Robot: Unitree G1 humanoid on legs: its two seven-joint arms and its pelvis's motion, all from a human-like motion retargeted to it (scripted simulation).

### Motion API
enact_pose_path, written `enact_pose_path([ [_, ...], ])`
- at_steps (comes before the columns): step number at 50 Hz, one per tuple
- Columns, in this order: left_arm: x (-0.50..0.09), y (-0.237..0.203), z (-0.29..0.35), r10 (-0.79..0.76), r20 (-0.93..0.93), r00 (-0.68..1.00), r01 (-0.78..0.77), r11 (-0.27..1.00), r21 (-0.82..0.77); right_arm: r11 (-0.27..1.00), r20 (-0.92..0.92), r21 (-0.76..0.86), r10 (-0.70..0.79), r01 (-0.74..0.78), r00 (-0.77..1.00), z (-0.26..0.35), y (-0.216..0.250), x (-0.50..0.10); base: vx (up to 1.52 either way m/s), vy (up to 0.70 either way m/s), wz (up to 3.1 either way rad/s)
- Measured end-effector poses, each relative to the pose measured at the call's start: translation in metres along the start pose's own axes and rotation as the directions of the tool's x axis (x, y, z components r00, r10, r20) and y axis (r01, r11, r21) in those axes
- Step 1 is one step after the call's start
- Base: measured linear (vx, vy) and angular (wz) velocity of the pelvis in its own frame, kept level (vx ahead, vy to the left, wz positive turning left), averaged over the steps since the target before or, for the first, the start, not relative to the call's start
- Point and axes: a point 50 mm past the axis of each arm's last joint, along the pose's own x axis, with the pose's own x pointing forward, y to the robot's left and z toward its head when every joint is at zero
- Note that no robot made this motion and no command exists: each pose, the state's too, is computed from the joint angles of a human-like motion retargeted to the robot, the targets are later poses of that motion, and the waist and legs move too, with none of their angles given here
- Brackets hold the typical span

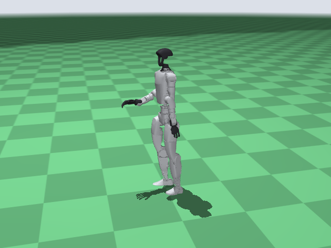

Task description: In place motions

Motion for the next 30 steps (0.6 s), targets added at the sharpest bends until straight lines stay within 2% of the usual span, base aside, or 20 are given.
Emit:
enact_pose_path([
  [2, 0.0, -0.003, 0.002, -0.008, 0.009, 1.0, 0.007, 1.0, 0.014, 0.972, -0.128, 0.009, 0.235, -0.236, 0.964, -0.023, 0.039, -0.027, 0.0, 0.01, -0.21],
  [5, 0.0, -0.003, 0.005, -0.005, 0.025, 1.0, 0.004, 0.999, 0.037, 0.804, -0.277, 0.092, 0.588, -0.588, 0.76, -0.05, 0.085, -0.078, -0.01, 0.01, -0.14],
  [8, 0.0, -0.003, 0.008, -0.005, 0.036, 0.999, 0.004, 0.999, 0.04, 0.6, -0.397, 0.189, 0.77, -0.777, 0.499, -0.069, 0.111, -0.13, 0.0, 0.0, 0.0],
  [12, 0.0, -0.002, 0.009, -0.011, 0.036, 0.999, 0.009, 0.999, 0.047, 0.459, -0.551, 0.213, 0.785, -0.863, 0.282, -0.081, 0.121, -0.194, 0.0, 0.0, 0.0],
  [15, -0.001, -0.001, 0.011, -0.007, 0.037, 0.999, 0.004, 0.997, 0.071, 0.242, -0.578, 0.307, 0.816, -0.92, 0.022, -0.081, 0.123, -0.237, 0.0, 0.0, 0.0],
  [17, -0.001, -0.001, 0.013, -0.01, 0.044, 0.999, 0.007, 0.998, 0.07, 0.188, -0.614, 0.485, 0.768, -0.854, -0.18, -0.084, 0.117, -0.258, -0.01, 0.02, -0.98],
  [20, 0.0, -0.008, 0.015, -0.036, 0.076, 0.996, 0.038, 0.999, -0.022, 0.116, -0.46, 0.754, 0.796, -0.646, -0.394, -0.075, 0.12, -0.273, 0.0, 0.01, -0.83],
  [23, -0.002, -0.024, 0.043, 0.032, 0.215, 0.976, 0.067, 0.896, -0.438, 0.136, -0.436, 0.773, 0.823, -0.62, -0.364, -0.078, 0.119, -0.258, 0.0, 0.03, 0.47],
  [25, -0.012, -0.021, 0.082, 0.129, 0.331, 0.935, 0.096, 0.805, -0.585, 0.118, -0.461, 0.723, 0.816, -0.681, -0.348, -0.083, 0.117, -0.25, -0.06, 0.05, 0.36],
  [27, -0.036, 0.013, 0.127, 0.277, 0.48, 0.832, 0.071, 0.806, -0.588, 0.085, -0.491, 0.658, 0.802, -0.749, -0.341, -0.088, 0.114, -0.241, -0.07, 0.03, 0.31],
  [30, -0.103, 0.068, 0.192, 0.463, 0.701, 0.543, 0.009, 0.831, -0.556, 0.051, -0.511, 0.606, 0.79, -0.794, -0.339, -0.089, 0.113, -0.239, -0.01, 0.0, 0.42],
])
